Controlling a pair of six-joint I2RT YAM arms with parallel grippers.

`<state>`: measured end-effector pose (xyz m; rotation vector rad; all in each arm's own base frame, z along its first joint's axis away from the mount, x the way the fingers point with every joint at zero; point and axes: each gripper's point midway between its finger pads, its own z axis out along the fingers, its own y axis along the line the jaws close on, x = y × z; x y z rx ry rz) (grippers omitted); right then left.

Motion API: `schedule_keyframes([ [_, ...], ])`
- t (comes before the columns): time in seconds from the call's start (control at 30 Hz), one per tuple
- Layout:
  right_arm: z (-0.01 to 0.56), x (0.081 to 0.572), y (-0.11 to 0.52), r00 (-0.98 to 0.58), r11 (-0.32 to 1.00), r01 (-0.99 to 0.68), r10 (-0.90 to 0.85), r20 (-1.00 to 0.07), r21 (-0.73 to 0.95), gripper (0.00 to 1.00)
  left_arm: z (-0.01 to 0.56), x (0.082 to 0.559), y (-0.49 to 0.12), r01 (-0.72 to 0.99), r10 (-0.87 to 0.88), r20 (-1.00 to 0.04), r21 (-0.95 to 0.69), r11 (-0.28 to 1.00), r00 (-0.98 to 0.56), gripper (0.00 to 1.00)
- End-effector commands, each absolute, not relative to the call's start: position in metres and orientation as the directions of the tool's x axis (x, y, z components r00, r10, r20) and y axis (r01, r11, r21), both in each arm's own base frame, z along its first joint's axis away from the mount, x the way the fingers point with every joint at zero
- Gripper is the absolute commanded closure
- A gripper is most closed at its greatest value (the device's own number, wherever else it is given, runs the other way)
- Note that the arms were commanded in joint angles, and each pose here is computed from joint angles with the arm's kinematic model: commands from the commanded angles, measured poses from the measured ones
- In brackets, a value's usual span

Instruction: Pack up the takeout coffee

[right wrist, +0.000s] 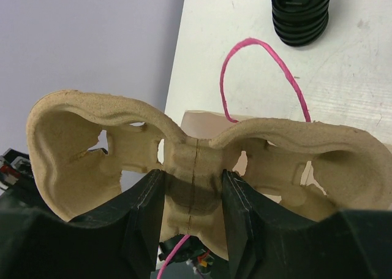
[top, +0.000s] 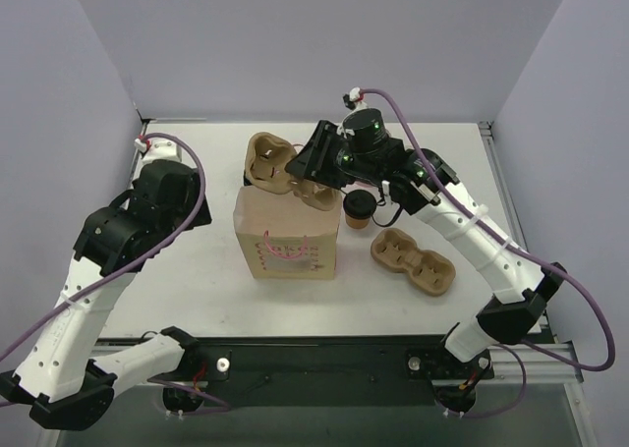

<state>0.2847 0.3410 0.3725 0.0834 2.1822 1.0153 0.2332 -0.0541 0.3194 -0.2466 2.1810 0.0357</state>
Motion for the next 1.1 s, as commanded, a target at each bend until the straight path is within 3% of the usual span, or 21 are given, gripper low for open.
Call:
schedule_keyframes([
  [0.0, 0.380, 0.276, 0.351, -0.753, 0.628, -0.224, 0.374, -0.542, 0.745, 0.65, 0.335, 0.231, -0.044, -0.227, -0.174, -0.843, -0.064, 0.972, -0.510, 0.31],
  [0.67, 0.306, 0.259, 0.330, -0.808, 0.795, -0.133, 0.259, -0.530, 0.592, 0.65, 0.329, 0.233, -0.058, -0.162, -0.127, -0.837, -0.047, 0.986, -0.532, 0.31],
  [1.07, 0.281, 0.252, 0.322, -0.831, 0.865, -0.128, 0.173, -0.529, 0.485, 0.65, 0.336, 0.239, -0.101, 0.016, -0.131, -0.818, -0.169, 0.985, -0.560, 0.32],
])
